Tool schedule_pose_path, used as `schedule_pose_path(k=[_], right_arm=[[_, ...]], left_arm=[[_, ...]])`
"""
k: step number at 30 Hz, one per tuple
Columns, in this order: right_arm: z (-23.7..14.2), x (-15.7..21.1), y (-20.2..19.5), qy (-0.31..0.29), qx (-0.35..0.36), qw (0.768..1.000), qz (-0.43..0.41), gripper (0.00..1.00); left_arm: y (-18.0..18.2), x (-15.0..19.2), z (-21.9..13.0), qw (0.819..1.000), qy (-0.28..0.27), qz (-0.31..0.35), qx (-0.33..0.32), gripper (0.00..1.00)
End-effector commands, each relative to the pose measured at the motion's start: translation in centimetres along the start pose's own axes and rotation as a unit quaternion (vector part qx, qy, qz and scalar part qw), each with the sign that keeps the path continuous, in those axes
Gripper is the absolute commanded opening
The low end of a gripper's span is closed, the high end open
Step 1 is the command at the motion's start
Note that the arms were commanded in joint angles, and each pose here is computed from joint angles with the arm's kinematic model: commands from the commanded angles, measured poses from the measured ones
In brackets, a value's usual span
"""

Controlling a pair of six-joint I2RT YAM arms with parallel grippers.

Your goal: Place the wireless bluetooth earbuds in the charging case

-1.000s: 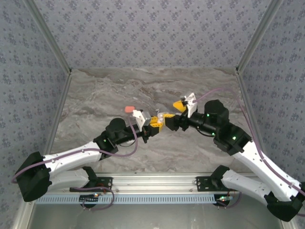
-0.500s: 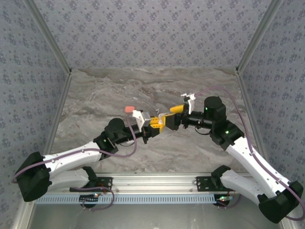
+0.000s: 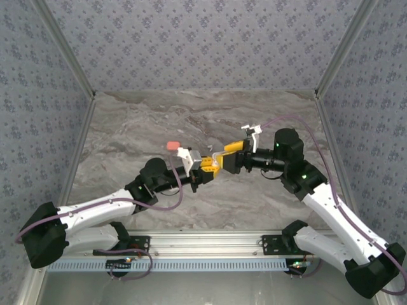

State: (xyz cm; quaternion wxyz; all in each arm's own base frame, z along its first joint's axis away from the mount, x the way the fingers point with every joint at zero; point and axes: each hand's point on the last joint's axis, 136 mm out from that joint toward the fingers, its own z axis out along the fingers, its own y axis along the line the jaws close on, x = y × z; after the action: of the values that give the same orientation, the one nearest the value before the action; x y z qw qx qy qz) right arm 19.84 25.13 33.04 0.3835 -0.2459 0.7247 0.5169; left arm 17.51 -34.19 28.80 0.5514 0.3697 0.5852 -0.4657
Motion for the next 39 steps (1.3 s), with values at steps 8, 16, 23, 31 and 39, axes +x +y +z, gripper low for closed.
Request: schedule_pose_path(k=[8,16,23,31,39], right_arm=[[-1.7,2.1,1.7,0.022,-0.012,1.0,0.003,0.81],[-5.6,0.7,-1.0,-0.016,0.15,0.988,-0.032,0.83],[-10.8,1.4,-4.6,-0.046,0.312,0.949,-0.018,0.91],[-13.4,2.5,-5.2,-0.072,0.35,0.934,0.004,1.0],[-14.2,3.6,-5.6,-0.059,0.37,0.927,0.004,1.0]], left_arm=[[1.1,-1.7,0.7,0.999,-0.02,-0.004,-0.031,0.0],[2.1,-0.7,1.8,0.999,0.003,-0.019,-0.048,0.0],[5.7,3.3,5.7,0.988,0.085,-0.101,-0.085,0.0],[9.6,10.2,10.3,0.952,0.153,-0.236,-0.119,0.0],[10.8,17.2,13.1,0.898,0.212,-0.361,-0.134,0.0]])
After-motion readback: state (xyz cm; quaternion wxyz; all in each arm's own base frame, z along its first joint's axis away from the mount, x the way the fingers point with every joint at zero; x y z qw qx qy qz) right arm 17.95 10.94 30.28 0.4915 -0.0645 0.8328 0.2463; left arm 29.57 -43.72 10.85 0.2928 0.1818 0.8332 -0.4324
